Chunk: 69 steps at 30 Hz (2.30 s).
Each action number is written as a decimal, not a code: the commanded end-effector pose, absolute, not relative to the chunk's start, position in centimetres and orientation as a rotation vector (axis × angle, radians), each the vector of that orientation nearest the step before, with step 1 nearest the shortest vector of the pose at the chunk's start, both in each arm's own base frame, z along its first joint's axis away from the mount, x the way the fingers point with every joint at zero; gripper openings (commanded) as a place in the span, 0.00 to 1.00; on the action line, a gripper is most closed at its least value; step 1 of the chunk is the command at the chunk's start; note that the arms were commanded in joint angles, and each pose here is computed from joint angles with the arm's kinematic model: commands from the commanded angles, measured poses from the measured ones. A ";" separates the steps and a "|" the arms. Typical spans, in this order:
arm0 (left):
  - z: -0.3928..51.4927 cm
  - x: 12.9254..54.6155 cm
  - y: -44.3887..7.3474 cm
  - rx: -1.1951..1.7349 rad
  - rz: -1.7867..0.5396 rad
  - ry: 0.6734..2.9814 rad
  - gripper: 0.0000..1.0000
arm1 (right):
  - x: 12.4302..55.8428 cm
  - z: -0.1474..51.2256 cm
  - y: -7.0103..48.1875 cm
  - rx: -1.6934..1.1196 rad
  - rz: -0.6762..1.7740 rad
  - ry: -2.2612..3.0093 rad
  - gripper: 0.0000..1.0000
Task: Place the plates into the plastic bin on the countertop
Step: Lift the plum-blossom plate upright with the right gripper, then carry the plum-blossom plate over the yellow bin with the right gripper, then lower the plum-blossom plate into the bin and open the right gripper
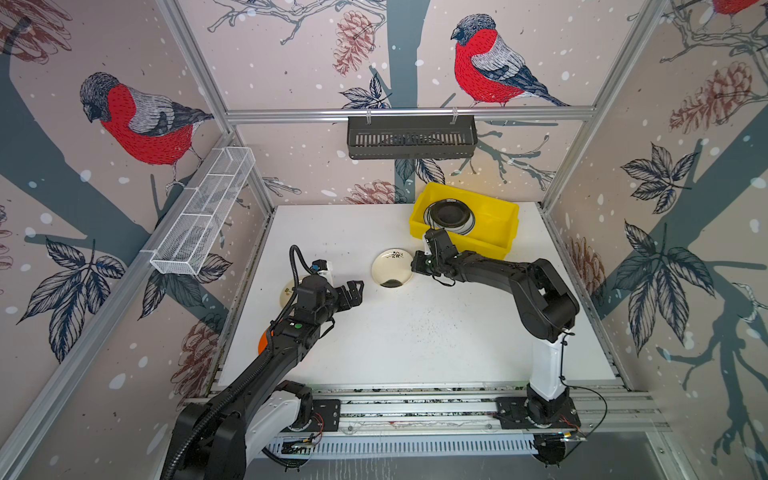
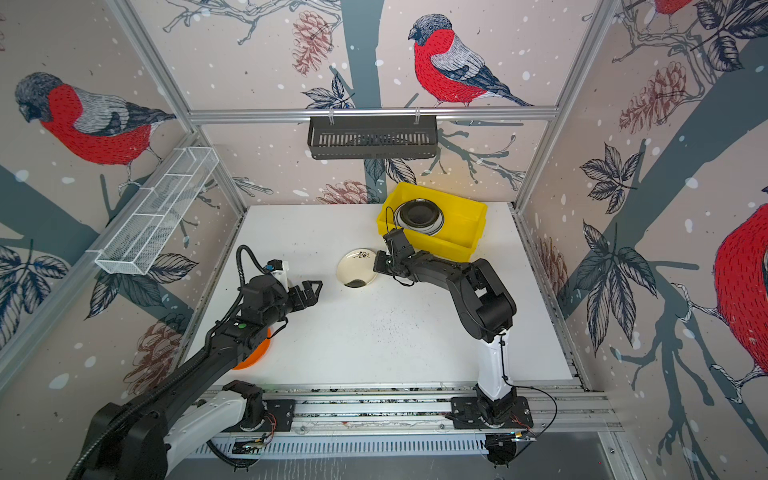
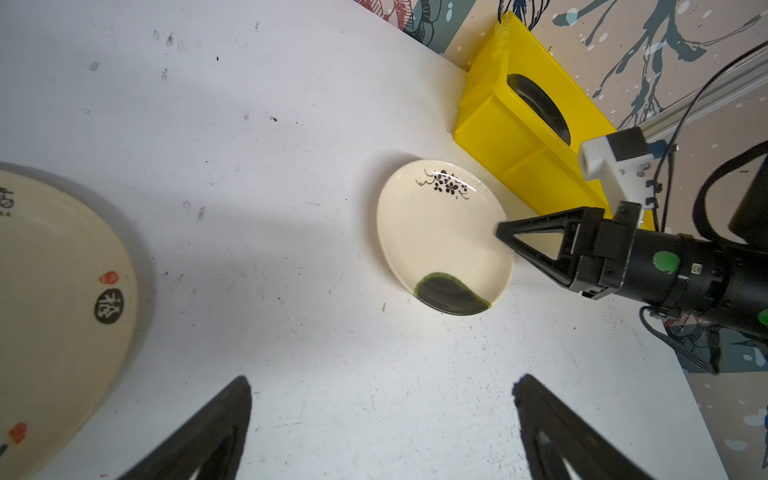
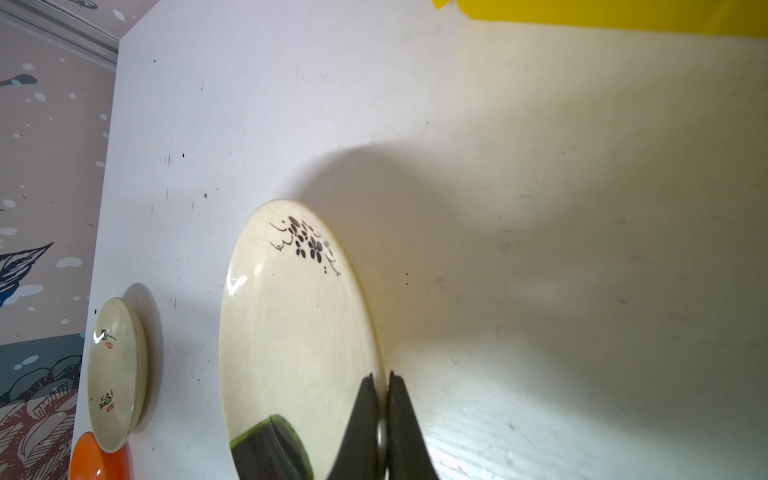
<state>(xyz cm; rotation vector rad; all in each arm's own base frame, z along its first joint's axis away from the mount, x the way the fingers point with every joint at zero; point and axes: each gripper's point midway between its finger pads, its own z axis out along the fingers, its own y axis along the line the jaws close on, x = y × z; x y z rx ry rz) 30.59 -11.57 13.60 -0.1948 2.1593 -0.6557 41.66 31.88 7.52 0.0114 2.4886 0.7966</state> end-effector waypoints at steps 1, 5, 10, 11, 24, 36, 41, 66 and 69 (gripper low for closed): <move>14.8 31.3 -12.0 -0.166 -0.676 2.118 0.98 | 42.2 9.3 31.1 0.016 0.777 2.429 0.00; 15.0 31.5 -12.2 -0.160 -0.690 2.113 0.98 | 42.1 11.4 30.2 0.020 0.771 2.390 0.00; 15.4 31.7 -12.5 -0.151 -0.703 2.107 0.98 | 42.6 14.2 28.9 0.035 0.772 2.329 0.00; 15.3 31.7 -12.5 -0.151 -0.704 2.109 0.98 | 42.9 14.9 28.6 0.040 0.771 2.314 0.00; 15.7 31.5 -12.4 -0.146 -0.701 2.100 0.98 | 46.5 20.5 25.5 0.101 0.769 2.178 0.00; 15.7 31.6 -12.6 -0.138 -0.705 2.101 0.98 | 52.9 22.0 22.3 0.203 0.749 2.098 0.00; 15.9 31.5 -12.2 -0.141 -0.681 2.103 0.98 | 55.4 22.1 21.3 0.216 0.707 2.077 0.00; 15.9 32.3 -12.3 -0.145 -0.661 2.132 0.98 | 62.9 13.0 9.9 0.489 0.324 2.186 0.00; 16.0 32.2 -12.0 -0.151 -0.641 2.133 0.98 | 63.2 12.3 9.9 0.491 0.310 2.200 0.00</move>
